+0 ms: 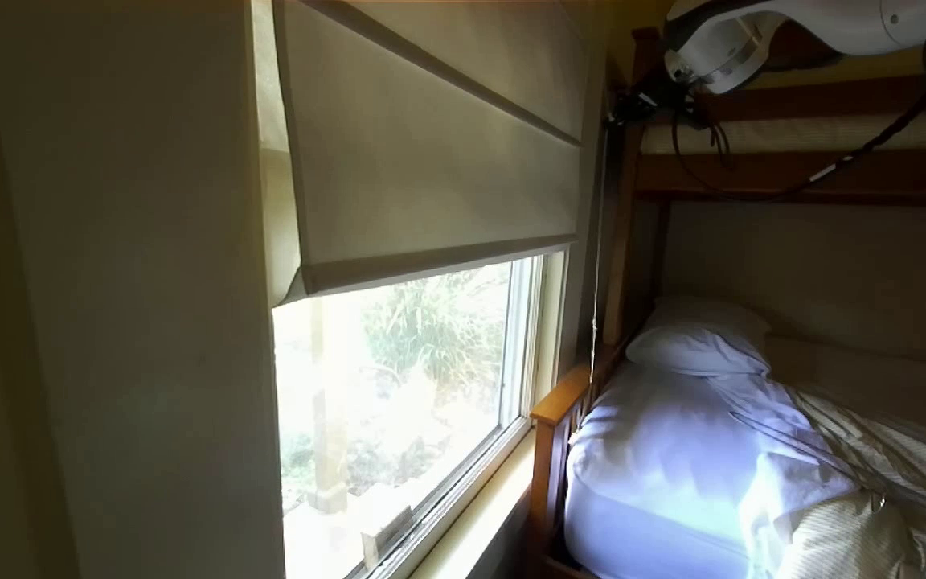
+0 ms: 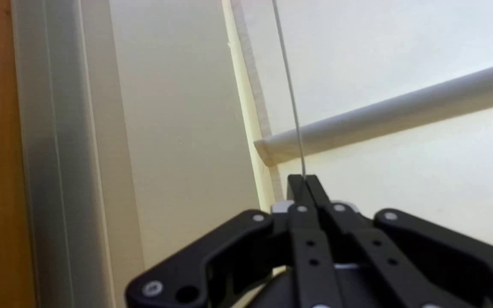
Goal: Open the curtains slightly
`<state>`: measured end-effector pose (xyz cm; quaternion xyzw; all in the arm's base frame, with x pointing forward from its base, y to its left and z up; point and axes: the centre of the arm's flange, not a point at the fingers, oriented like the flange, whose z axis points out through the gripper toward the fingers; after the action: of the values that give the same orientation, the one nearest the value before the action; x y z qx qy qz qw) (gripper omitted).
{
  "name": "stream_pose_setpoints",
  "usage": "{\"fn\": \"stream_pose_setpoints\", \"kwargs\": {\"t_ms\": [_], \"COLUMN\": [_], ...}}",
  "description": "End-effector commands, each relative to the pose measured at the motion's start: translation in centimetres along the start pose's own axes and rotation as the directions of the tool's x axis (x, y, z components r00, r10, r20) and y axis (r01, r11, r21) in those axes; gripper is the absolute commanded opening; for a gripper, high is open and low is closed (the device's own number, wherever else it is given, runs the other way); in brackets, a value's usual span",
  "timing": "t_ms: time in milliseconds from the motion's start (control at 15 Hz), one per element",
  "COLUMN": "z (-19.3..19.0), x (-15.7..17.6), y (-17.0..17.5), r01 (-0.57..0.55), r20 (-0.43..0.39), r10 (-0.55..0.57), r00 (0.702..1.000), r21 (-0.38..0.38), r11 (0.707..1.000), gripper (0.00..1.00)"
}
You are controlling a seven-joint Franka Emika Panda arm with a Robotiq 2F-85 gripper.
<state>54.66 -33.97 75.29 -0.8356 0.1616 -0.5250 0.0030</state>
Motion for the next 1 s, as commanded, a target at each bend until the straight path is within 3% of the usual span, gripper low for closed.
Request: {"fn": "stream_pose_setpoints", "kwargs": {"t_ms": [0,333,667,733,933], "z": [2.7,3.3,3.8,1.9,1.8], "x": [-7.0,-10.3,-12.6,-6.2,-6.9], "y": [3.1,2.5,2.5,0.3,0.8], "r01": [-0.129,-0.296,-0.455,-0.389,-0.425], "r20": [0.114,0.122,0.145,0.027,0.044], "r10": [0.123,0.277,0.431,0.404,0.44], "r00": [0.986,0.953,0.89,0.914,0.897], "r21": [0.045,0.175,0.316,0.335,0.36], "r11": [0.991,0.939,0.833,0.858,0.83], "gripper": [0.0,0.0,0.0,0.02,0.02]}}
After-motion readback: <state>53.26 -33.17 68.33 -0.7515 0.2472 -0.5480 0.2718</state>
